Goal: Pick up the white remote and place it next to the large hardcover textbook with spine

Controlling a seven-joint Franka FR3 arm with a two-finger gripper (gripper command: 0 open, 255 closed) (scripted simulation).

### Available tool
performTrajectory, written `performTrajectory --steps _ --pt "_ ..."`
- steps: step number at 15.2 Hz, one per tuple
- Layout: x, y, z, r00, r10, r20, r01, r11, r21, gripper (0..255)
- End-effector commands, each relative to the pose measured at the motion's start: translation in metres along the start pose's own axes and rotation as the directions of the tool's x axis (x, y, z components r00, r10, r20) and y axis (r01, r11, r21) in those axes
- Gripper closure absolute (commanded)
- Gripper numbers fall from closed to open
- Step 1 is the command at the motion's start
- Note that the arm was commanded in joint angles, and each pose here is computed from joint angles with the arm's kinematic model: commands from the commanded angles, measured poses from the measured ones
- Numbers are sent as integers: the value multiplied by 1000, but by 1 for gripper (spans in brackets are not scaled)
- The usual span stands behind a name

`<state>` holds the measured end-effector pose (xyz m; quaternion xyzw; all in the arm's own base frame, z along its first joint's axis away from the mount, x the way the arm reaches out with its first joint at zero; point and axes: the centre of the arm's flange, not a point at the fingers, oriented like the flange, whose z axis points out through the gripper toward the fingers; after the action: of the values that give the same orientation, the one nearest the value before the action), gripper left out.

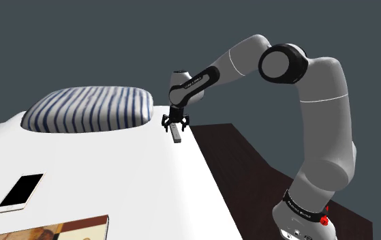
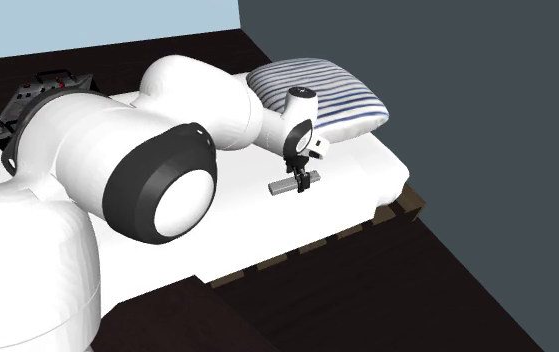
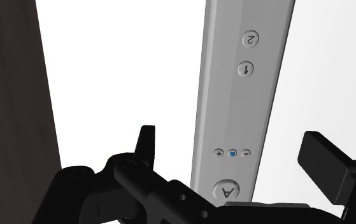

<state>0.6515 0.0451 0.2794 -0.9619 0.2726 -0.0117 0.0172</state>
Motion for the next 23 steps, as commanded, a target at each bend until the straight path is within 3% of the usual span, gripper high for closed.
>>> performTrajectory --steps 1,5,6,15,23 --pt "0 0 1 1000 0 0 0 1000 0 0" --pt "0 0 1 1000 0 0 0 1000 0 0" --pt "0 0 1 1000 0 0 0 1000 0 255" --pt "0 0 1 1000 0 0 0 1000 0 255" --pt "1 -2 -41 1000 0 0 0 1000 0 255"
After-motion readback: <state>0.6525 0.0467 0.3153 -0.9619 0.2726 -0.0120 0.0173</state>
